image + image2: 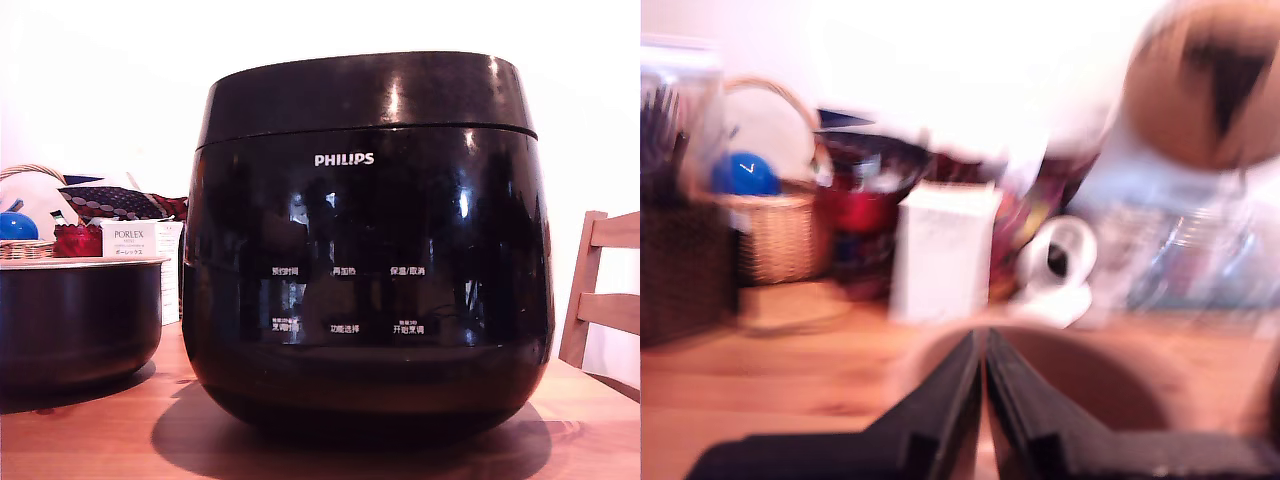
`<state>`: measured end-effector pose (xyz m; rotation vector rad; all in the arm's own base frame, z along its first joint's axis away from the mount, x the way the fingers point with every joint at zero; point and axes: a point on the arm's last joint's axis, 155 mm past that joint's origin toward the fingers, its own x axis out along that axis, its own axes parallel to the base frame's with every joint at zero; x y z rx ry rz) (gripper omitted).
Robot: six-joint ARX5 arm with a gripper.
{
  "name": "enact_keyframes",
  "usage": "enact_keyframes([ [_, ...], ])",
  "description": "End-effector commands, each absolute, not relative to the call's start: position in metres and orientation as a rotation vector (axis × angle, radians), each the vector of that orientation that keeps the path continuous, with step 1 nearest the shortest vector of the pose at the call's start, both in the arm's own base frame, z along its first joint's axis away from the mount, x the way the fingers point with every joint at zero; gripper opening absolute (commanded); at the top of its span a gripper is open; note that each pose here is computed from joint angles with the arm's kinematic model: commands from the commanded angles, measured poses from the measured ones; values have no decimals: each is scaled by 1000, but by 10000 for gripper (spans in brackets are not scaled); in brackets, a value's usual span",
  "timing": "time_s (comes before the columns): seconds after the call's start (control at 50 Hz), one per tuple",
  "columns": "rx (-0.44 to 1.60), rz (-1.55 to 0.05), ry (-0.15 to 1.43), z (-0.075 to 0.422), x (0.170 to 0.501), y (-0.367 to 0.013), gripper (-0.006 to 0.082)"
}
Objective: Open the rice cooker by pressing the large metal button on the top of its lid with medium force
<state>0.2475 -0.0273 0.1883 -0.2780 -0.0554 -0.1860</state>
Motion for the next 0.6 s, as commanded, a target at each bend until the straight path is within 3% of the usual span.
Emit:
enact_keyframes([
  [0.0, -306, -261, -81, 202, 242, -40, -22],
  [0.58, -395, -720, 23, 238, 195, -129, -22],
])
